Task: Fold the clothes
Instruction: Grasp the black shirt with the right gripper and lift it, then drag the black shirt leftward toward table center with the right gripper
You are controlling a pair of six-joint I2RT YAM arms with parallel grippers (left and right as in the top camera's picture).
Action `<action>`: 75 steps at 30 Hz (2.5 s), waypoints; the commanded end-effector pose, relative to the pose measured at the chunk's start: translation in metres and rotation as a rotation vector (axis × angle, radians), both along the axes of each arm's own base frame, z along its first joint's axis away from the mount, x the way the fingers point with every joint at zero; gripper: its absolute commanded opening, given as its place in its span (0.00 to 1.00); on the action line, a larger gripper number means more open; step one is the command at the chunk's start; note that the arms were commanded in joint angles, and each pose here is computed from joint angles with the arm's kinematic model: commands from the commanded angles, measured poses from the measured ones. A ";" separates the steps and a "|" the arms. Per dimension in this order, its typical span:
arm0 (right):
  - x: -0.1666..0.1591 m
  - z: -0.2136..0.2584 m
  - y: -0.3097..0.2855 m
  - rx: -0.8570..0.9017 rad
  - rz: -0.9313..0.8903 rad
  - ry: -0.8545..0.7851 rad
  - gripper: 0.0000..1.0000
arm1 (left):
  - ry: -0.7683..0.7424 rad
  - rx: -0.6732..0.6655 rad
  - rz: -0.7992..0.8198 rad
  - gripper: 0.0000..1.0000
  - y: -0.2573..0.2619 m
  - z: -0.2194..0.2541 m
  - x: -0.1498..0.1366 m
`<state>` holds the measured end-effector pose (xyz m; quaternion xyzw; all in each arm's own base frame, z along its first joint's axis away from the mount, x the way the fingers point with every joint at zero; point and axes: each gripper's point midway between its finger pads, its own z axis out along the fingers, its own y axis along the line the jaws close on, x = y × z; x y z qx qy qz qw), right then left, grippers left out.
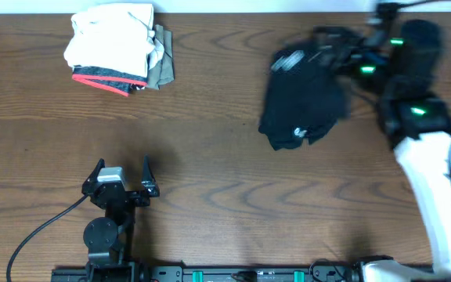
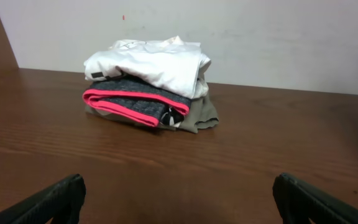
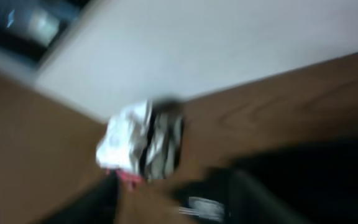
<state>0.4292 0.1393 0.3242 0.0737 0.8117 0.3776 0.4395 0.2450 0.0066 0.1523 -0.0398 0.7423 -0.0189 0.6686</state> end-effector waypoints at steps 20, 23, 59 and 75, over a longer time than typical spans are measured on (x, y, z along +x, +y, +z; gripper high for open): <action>-0.051 -0.133 -0.091 -0.475 -0.247 0.515 0.99 | 0.048 0.001 0.000 0.98 0.000 -0.015 -0.001; -0.054 -0.156 -0.089 -0.478 -0.217 0.587 0.99 | 0.048 0.001 0.000 0.98 0.000 -0.015 -0.001; -0.029 -0.272 -0.054 -0.507 0.138 0.692 0.99 | 0.048 0.001 0.000 0.98 0.000 -0.015 -0.001; -0.058 -0.296 -0.034 -0.389 0.392 0.596 0.85 | 0.048 0.000 0.000 0.98 0.000 -0.015 -0.001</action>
